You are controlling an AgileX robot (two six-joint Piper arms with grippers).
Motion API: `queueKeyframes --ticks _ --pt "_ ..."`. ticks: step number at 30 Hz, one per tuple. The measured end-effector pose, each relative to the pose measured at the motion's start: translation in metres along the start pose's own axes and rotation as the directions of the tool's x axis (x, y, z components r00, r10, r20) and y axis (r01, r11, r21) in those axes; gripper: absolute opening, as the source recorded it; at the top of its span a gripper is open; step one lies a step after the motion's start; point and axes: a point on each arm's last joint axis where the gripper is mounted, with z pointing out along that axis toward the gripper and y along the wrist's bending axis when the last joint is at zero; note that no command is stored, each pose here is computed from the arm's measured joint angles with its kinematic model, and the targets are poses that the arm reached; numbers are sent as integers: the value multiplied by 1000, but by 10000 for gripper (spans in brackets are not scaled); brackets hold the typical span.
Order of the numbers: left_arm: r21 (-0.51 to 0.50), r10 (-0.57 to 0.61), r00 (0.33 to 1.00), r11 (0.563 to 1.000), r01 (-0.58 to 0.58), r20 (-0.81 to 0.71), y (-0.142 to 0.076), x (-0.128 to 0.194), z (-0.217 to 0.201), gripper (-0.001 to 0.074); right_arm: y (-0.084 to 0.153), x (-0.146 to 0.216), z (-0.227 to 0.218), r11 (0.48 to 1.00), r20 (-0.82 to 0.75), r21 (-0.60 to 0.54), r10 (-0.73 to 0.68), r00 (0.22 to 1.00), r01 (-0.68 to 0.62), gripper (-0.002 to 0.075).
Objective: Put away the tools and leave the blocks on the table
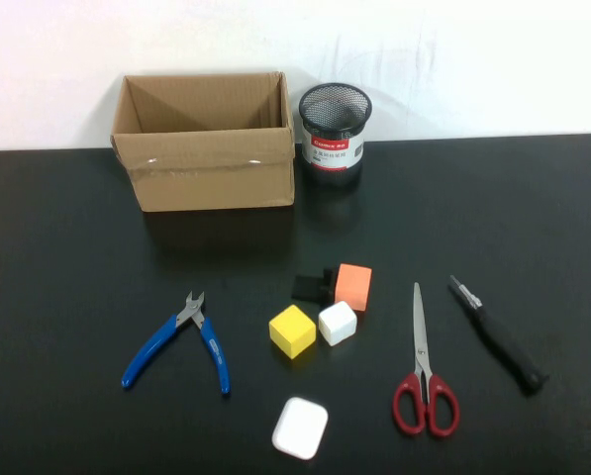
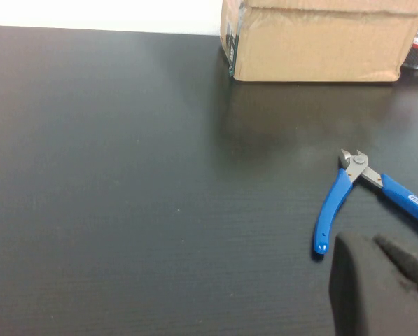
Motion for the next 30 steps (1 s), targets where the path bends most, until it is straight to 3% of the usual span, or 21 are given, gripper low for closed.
queueKeyframes --ticks 5,11,18,24,30 --pt "0 0 1000 1000 0 0 0 0 0 -4 19 -11 -3 955 165 -180 -206 964 235 -7" --pt "0 0 1000 1000 0 0 0 0 0 -4 16 -7 -2 937 123 -144 -301 946 317 -7" --pt "0 0 1000 1000 0 0 0 0 0 -4 9 -3 0 953 58 -84 -288 956 292 -7" --pt "0 0 1000 1000 0 0 0 0 0 -4 19 -19 -4 973 217 -194 -80 973 124 -7" --pt "0 0 1000 1000 0 0 0 0 0 -4 5 -59 -9 992 384 -119 79 920 -35 -7"
